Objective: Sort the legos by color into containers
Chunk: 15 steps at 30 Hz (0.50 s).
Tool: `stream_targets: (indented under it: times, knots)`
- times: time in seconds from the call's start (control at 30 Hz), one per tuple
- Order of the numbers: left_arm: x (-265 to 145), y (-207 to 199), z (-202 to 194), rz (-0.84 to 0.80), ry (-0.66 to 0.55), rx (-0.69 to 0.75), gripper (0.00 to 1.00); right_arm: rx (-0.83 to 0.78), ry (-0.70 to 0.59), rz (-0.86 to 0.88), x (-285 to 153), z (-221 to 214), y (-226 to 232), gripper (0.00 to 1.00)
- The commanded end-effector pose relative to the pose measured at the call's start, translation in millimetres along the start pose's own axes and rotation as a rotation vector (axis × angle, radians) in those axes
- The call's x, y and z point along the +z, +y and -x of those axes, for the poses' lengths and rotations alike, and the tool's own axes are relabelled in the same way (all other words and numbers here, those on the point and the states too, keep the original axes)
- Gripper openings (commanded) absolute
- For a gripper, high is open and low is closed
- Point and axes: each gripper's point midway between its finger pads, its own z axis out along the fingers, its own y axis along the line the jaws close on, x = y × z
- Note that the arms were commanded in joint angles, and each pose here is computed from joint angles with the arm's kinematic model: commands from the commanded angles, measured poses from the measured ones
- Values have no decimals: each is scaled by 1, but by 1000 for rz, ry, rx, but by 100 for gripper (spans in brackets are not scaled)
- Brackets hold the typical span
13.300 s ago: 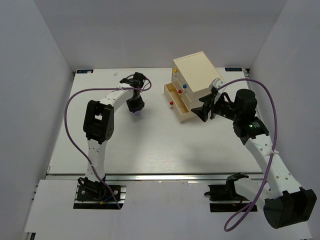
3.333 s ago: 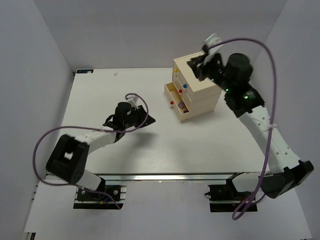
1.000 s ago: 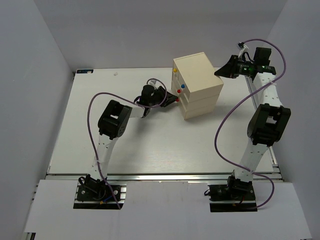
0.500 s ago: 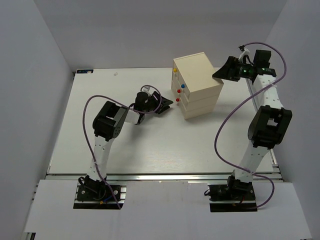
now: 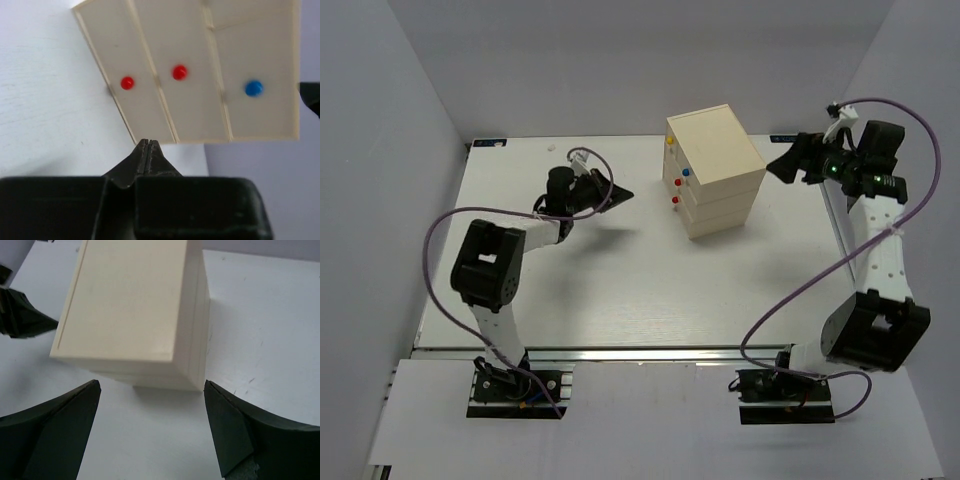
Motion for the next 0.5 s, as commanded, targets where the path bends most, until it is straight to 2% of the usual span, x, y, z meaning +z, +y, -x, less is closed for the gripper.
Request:
stream_targets:
  times: [0.0, 0.07, 0.1, 0.17, 0.2, 0.23, 0.27, 0.3, 0.47]
  knots:
    - [-41, -53, -10, -67, 101, 262, 14, -42, -4, -36, -21, -22, 20, 89]
    - [-62, -52, -15, -18, 117, 386, 41, -18, -1, -48, -36, -47, 35, 89]
    - [-80, -75, -6, -19, 74, 461, 61, -8, -9, -48, -41, -53, 41, 89]
    - [-103, -74, -8, 42, 52, 558, 77, -41, -50, -46, -58, -59, 59, 89]
    - [-123, -99, -5, 8, 1, 614, 83, 8, -31, -50, -58, -80, 60, 89]
    - [-134, -103, -6, 12, -23, 640, 96, 9, -54, -55, -61, -82, 62, 89]
    - [-146, -90, -9, 71, -39, 677, 98, -8, -84, -70, -70, -81, 68, 89]
    - [-163, -106, -7, 58, -90, 726, 98, 13, -67, -77, -69, -97, 66, 89]
    - [-198, -84, -18, 178, -109, 820, 98, 0, -78, -81, -72, -124, 69, 89]
